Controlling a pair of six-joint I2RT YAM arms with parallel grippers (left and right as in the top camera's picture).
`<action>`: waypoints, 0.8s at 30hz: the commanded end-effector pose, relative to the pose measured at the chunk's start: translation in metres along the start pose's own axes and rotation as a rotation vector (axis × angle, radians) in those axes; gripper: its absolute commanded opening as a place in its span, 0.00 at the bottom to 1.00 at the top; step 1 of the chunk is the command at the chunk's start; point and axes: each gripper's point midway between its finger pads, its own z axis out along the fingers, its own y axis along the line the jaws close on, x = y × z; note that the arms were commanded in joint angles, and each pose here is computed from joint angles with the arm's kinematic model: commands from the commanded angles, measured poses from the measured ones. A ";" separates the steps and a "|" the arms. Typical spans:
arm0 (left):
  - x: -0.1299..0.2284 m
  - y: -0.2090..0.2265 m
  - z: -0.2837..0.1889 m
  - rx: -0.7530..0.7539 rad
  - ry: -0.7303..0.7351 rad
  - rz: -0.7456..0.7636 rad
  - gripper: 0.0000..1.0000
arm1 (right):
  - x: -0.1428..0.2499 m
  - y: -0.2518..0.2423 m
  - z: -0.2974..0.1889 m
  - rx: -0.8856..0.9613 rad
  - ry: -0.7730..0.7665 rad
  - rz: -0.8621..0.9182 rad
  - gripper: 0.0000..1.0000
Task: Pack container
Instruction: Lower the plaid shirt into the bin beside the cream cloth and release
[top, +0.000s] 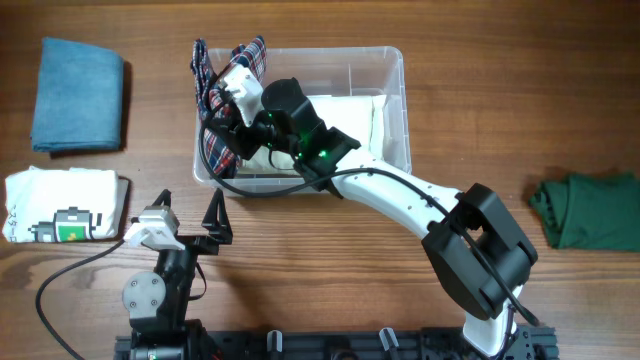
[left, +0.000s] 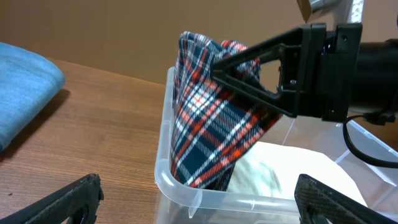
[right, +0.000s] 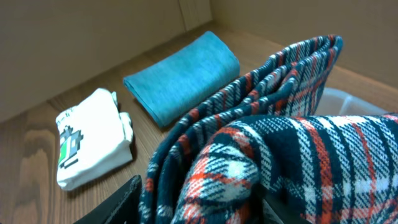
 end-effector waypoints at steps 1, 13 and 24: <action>0.001 0.001 0.000 -0.003 0.001 0.016 1.00 | -0.020 -0.030 -0.017 0.115 -0.024 -0.015 0.49; 0.001 0.001 0.000 -0.003 0.001 0.016 1.00 | -0.077 -0.072 -0.108 0.312 -0.037 -0.112 0.64; 0.001 0.001 0.000 -0.003 0.001 0.016 1.00 | -0.013 -0.093 -0.092 0.353 0.165 -0.048 0.48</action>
